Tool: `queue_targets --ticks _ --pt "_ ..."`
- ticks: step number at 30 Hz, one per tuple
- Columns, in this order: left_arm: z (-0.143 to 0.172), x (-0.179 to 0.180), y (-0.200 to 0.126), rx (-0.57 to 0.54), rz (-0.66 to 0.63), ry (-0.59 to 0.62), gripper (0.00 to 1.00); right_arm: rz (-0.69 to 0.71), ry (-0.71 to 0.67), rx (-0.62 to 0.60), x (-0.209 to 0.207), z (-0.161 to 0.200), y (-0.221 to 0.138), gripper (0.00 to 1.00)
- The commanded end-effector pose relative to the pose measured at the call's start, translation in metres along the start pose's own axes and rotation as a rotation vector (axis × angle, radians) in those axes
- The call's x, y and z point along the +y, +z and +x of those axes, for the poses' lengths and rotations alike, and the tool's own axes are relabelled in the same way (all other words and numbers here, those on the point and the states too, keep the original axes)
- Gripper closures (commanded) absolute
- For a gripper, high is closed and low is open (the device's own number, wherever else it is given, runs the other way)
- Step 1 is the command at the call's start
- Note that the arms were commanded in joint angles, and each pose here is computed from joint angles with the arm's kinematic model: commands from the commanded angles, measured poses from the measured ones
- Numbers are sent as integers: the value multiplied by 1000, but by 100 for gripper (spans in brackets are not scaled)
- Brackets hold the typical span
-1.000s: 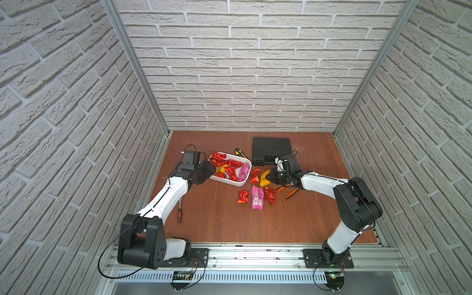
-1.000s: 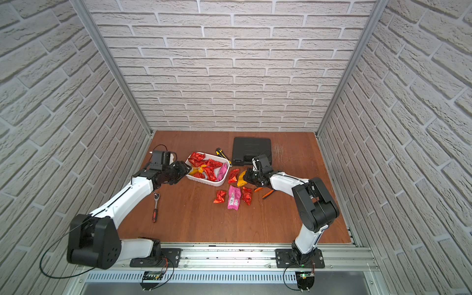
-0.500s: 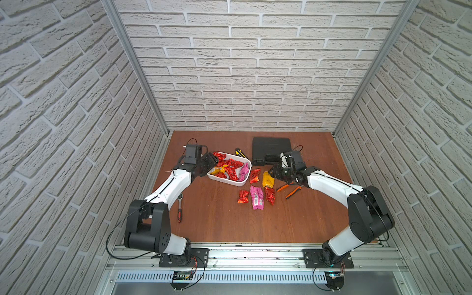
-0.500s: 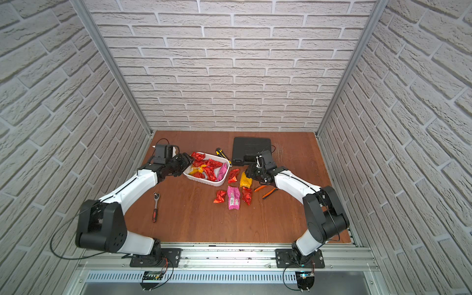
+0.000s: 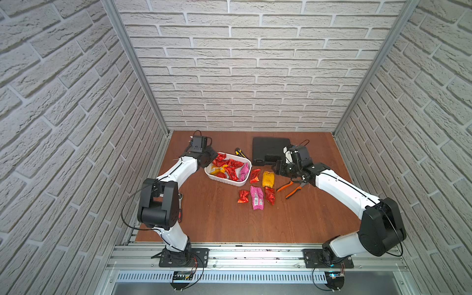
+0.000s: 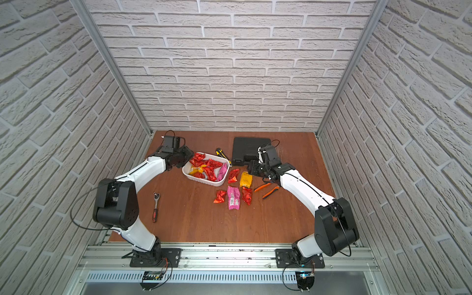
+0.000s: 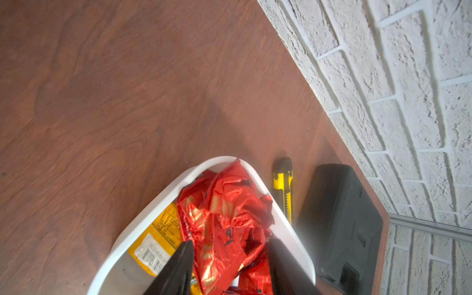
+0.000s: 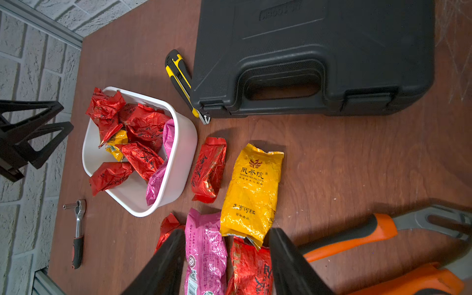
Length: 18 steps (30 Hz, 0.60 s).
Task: Take the tea bags out of the storage box
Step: Place the tea bag at the center of the board, then pick up the tea bag from the storage box.
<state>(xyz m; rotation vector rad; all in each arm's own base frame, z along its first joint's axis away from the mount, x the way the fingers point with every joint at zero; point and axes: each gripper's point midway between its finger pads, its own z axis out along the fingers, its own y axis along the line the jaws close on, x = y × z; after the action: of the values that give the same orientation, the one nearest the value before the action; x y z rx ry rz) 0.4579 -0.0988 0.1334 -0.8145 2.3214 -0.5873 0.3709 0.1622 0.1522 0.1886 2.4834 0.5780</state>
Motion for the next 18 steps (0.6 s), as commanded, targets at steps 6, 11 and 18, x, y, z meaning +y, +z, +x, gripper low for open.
queue_targets --ticks 6,11,18 --pt "-4 -8 20 -2 -9 -38 47 -13 -18 -34 6 -13 -8 42" --pt "-1 -4 28 5 -18 -59 48 -21 -19 -33 8 -16 -9 42" --pt "0 -5 41 13 1 -72 71 -23 -31 -31 7 -16 -16 43"
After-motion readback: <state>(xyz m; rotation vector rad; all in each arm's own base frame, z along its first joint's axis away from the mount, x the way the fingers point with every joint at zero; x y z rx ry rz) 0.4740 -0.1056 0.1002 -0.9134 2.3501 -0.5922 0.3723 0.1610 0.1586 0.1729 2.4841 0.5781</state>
